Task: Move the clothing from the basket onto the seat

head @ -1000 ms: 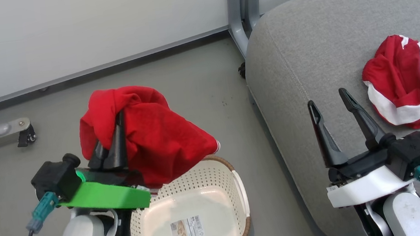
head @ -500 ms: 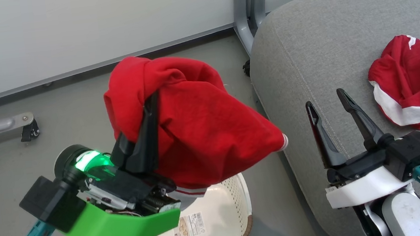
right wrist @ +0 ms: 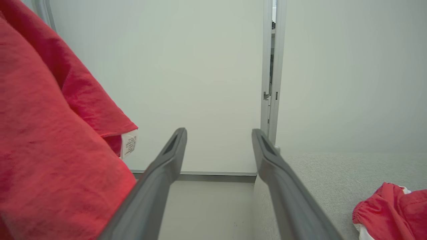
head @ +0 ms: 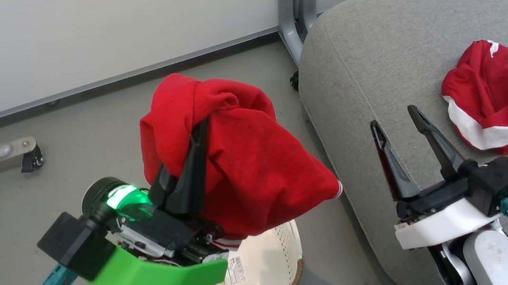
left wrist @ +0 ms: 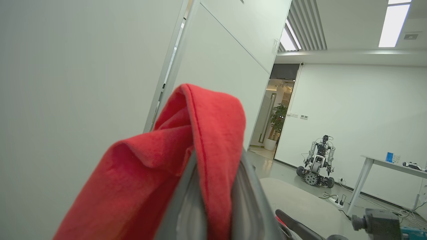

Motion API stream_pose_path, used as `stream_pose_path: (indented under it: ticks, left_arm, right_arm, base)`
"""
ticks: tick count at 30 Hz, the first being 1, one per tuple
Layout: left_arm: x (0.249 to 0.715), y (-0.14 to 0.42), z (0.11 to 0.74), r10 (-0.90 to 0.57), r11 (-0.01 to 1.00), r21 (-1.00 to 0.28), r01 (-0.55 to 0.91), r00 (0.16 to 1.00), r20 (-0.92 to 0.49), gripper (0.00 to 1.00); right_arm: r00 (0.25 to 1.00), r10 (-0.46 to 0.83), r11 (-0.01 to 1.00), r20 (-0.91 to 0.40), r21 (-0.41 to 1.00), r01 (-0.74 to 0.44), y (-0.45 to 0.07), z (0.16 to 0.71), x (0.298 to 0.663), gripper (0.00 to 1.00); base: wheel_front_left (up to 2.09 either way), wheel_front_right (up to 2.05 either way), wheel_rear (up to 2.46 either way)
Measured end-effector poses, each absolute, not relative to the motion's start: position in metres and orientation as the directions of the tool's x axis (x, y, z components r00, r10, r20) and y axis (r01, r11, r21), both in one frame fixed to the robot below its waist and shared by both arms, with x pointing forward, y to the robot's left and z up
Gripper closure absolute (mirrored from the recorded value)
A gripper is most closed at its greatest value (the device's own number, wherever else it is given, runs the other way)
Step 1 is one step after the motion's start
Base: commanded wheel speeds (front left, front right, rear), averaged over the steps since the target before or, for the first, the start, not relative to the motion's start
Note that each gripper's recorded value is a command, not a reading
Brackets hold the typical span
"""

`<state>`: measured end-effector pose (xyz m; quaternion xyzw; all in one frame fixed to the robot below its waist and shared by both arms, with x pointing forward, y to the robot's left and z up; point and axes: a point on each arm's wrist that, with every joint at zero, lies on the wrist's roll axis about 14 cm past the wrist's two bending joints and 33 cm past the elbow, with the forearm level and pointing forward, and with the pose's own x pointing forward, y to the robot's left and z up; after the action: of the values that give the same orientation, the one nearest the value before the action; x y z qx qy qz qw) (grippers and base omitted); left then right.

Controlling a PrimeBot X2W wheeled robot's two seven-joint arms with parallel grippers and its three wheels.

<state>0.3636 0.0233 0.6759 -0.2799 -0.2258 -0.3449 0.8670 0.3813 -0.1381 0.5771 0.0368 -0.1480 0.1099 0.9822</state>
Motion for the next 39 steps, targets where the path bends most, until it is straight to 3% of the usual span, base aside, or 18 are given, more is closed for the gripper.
stream_pose_path:
  ticks: [4, 10, 18, 30, 39]
  left_arm:
    - [0.365, 0.023, 0.673, -0.474, 0.606, -0.332, 0.722, 0.664, 0.578, 1.00]
    - [0.366, 0.021, 0.668, -0.486, 0.610, -0.331, 0.720, 0.669, 0.562, 1.00]
    - [0.361, 0.010, 0.659, -0.543, 0.595, -0.300, 0.746, 0.648, 0.535, 1.00]
    - [0.356, 0.000, 0.654, -0.596, 0.574, -0.262, 0.775, 0.616, 0.516, 1.00]
    - [0.355, -0.001, 0.652, -0.602, 0.574, -0.258, 0.777, 0.615, 0.509, 1.00]
  right_arm:
    - [0.910, 0.247, 0.963, 0.332, 0.019, -0.268, -0.132, 0.590, 0.381, 0.00]
    - [0.809, 0.451, 0.876, 0.377, -0.015, -0.481, -0.091, 0.613, 0.366, 0.00]
    - [0.663, 0.688, 0.715, 0.296, -0.122, -0.688, -0.052, 0.607, 0.348, 0.00]
    - [0.561, 0.825, 0.564, 0.071, -0.188, -0.805, -0.035, 0.561, 0.362, 0.00]
    - [0.457, 0.889, 0.453, 0.041, -0.229, -0.862, -0.002, 0.560, 0.357, 0.00]
  base:
    - [0.00, 0.00, 0.00]
    - [0.00, 0.00, 0.00]
    - [0.00, 0.00, 0.00]
    - [0.00, 0.00, 0.00]
    - [0.00, 0.00, 0.00]
